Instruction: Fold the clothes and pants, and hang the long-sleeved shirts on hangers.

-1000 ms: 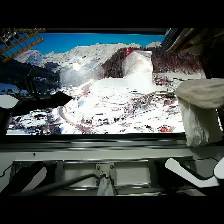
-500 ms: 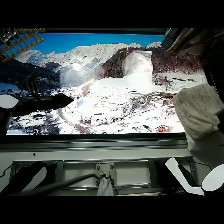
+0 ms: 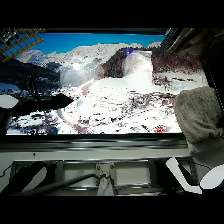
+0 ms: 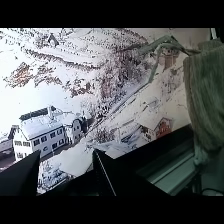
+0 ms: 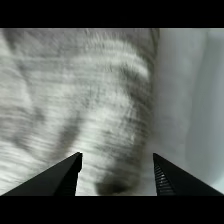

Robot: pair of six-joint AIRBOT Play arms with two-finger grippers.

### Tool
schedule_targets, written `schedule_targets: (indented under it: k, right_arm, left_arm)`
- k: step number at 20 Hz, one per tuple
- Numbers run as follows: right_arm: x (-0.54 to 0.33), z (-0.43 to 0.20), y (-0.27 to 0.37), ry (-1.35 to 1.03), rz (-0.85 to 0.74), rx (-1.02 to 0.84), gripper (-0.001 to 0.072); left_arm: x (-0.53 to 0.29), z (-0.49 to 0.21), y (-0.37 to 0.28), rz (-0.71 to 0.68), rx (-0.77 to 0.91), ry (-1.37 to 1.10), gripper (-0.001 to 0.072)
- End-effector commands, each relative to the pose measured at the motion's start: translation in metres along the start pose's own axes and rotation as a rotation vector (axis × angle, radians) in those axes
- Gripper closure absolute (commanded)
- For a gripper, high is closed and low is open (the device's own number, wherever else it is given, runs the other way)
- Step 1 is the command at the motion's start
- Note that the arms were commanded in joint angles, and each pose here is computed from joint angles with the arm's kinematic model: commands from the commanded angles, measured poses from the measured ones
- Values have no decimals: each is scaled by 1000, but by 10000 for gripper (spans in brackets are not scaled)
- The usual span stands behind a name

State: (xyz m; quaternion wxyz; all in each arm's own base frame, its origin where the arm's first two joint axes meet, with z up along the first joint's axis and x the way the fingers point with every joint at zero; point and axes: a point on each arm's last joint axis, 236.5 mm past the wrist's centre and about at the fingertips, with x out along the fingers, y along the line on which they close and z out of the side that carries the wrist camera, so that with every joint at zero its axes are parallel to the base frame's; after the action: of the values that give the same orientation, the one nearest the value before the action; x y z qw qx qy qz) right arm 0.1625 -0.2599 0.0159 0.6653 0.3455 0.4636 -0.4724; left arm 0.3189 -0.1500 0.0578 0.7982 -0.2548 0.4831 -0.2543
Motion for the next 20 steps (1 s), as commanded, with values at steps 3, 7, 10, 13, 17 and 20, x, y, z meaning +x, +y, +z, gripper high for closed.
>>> schedule_targets:
  k: [3, 7, 10, 13, 17, 20]
  right_arm:
    - [-89, 39, 144, -182, 523, -192, 209]
    - [-188, -31, 272, -331, 895, -748, 208]
    - [-207, -92, 302, -332, 939, -1003, 208]
    - [-205, -134, 304, -284, 917, -1165, 208]
    - [-205, -149, 303, -253, 924, -1205, 201]
    - [-205, -149, 303, -254, 923, -1206, 201]
  left_arm:
    - [-11, 29, -22, -14, 81, -45, 350]
    - [-37, 73, -55, 91, 279, -30, 350]
    - [-68, 101, -51, 288, 433, -76, 350]
    - [-83, 103, -42, 356, 464, -87, 350]
    - [-81, 103, -41, 355, 461, -86, 350]
    - [-81, 103, -41, 355, 461, -86, 350]
